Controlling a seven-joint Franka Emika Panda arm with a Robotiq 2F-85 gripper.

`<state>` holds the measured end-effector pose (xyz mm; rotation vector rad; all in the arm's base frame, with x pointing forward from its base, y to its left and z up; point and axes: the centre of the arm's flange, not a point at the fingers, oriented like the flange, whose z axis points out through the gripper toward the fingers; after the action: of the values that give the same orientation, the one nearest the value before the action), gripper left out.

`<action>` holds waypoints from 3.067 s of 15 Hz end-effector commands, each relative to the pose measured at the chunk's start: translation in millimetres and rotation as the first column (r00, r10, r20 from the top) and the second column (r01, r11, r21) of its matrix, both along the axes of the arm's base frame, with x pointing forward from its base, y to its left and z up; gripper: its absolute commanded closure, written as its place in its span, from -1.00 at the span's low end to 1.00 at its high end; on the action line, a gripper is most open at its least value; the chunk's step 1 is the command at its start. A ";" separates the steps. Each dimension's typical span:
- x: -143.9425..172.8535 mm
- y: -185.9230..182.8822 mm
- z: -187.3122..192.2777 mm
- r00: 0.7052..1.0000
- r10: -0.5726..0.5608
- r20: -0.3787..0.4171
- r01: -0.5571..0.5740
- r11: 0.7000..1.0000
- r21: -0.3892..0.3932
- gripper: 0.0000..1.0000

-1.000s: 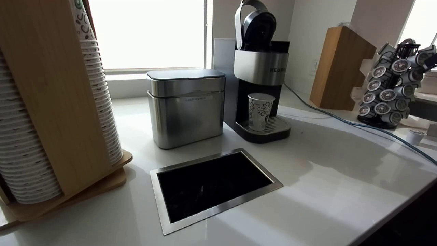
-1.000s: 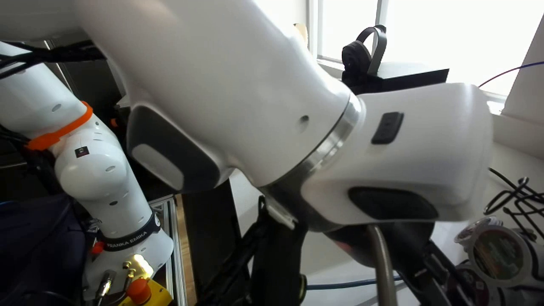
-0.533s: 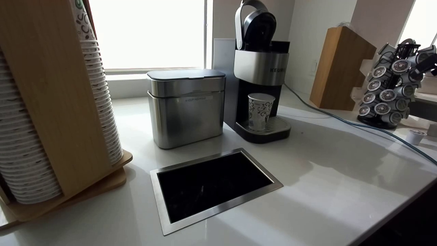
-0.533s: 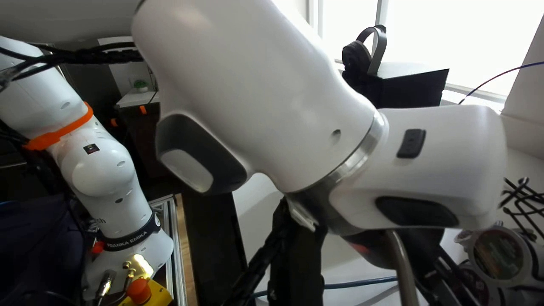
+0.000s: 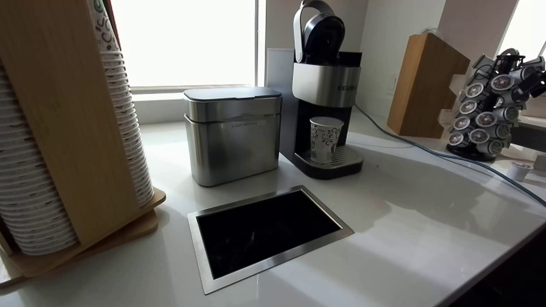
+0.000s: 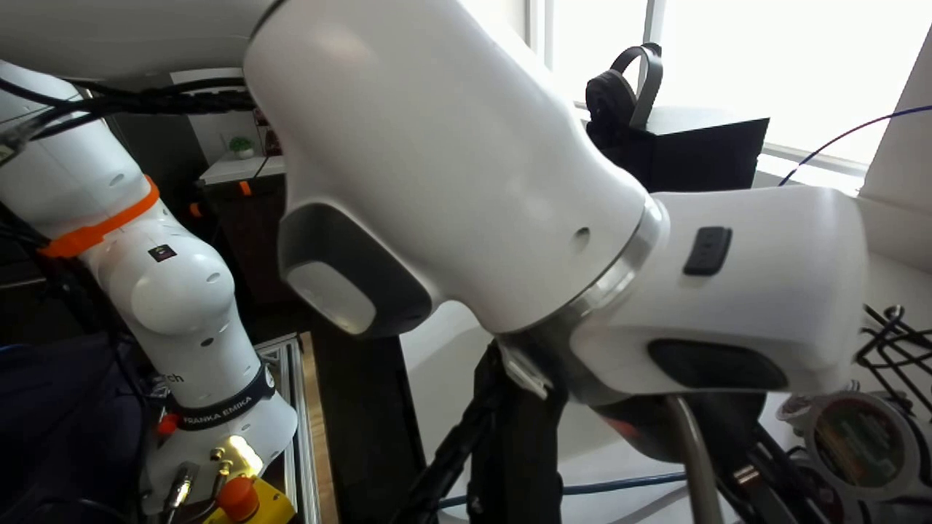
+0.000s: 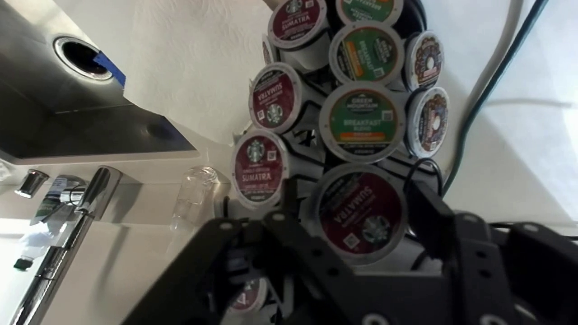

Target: Remove one coffee pod from the rack and put it in the coffee maker

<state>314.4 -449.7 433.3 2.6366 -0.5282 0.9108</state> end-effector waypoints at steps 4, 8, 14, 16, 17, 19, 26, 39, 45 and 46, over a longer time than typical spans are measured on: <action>9.8 3.6 -4.6 1.000 0.004 0.013 -0.004 1.000 -0.027 0.43; -3.3 18.5 0.3 1.000 0.002 0.014 -0.001 1.000 -0.028 0.43; -26.2 53.1 13.4 0.997 -0.050 0.059 0.054 0.997 -0.060 0.43; -29.5 60.2 17.2 0.996 -0.062 0.068 0.066 0.996 -0.052 0.43; -34.3 65.6 20.9 0.995 -0.066 0.071 0.070 0.996 -0.060 0.43; -41.3 75.7 22.4 0.996 -0.066 0.060 0.069 0.996 -0.058 0.43; -82.0 132.7 40.9 0.997 0.075 0.024 -0.072 0.989 -0.126 0.43; -85.7 179.0 139.9 0.748 0.534 -0.395 -0.571 0.820 0.028 0.43; -82.7 188.9 167.8 0.702 0.540 -0.464 -0.604 0.797 0.014 -0.07; -81.2 188.2 169.3 0.697 0.541 -0.470 -0.607 0.794 0.014 -0.07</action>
<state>233.2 -261.5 602.6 2.7721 0.5055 0.4001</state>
